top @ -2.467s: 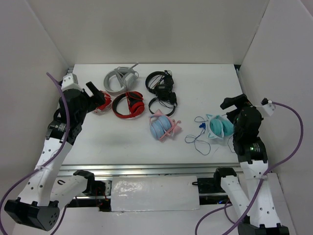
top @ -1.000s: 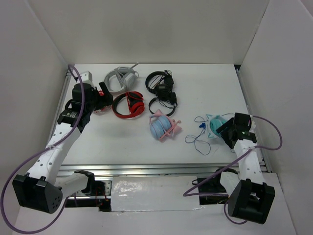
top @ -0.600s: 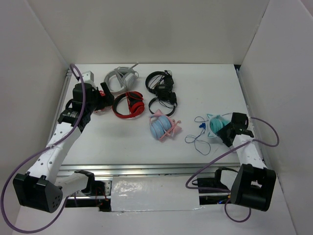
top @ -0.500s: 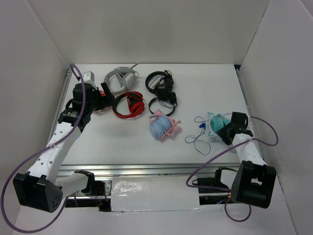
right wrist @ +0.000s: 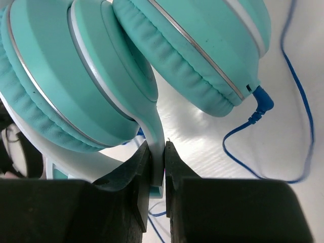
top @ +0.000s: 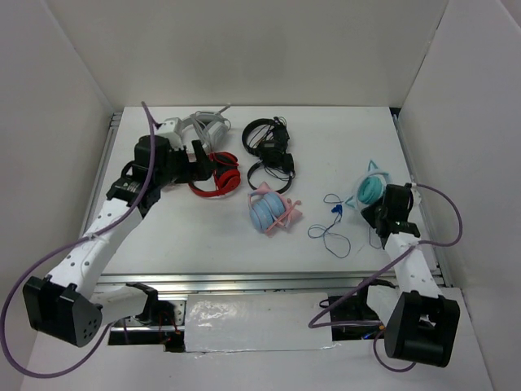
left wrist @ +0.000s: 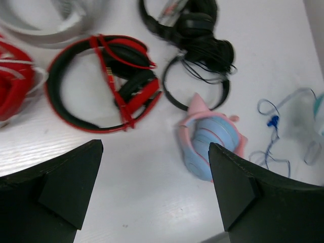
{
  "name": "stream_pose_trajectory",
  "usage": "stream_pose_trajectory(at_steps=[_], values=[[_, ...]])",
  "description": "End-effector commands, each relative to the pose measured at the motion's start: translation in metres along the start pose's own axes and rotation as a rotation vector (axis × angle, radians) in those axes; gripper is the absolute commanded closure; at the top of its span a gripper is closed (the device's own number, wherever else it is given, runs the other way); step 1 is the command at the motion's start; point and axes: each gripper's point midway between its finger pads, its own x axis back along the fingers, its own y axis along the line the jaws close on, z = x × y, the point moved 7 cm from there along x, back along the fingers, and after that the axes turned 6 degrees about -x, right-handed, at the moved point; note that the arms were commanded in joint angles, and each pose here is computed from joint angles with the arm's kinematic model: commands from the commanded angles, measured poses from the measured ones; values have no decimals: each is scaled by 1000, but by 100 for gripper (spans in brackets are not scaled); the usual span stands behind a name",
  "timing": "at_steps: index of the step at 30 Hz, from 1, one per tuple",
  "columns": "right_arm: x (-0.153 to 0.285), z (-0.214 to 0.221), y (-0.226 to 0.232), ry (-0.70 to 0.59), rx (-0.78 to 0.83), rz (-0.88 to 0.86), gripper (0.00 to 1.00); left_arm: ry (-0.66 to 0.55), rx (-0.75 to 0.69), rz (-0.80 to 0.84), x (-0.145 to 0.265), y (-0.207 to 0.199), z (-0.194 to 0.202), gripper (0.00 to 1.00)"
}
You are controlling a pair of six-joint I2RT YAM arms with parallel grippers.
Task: Wrap the headphones
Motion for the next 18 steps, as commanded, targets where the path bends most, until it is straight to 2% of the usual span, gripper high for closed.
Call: stream_pose_trajectory(at_steps=[1, 4, 9, 10, 12, 18], values=[[23, -31, 56, -122, 93, -222, 97, -23, -80, 235, -8, -42, -15, 1], [36, -21, 77, -84, 217, -259, 99, 7, -133, 307, -19, -71, -10, 1], [55, 0, 113, -35, 313, -348, 99, 6, -198, 487, -23, -128, -11, 3], [62, 2, 123, -26, 291, -373, 99, 7, -203, 503, -27, -135, -9, 12], [69, 15, 139, 11, 287, -412, 99, 6, -217, 553, -27, -153, -7, 19], [89, 47, 185, 98, 188, -491, 100, -20, -169, 605, -32, -172, -3, 19]])
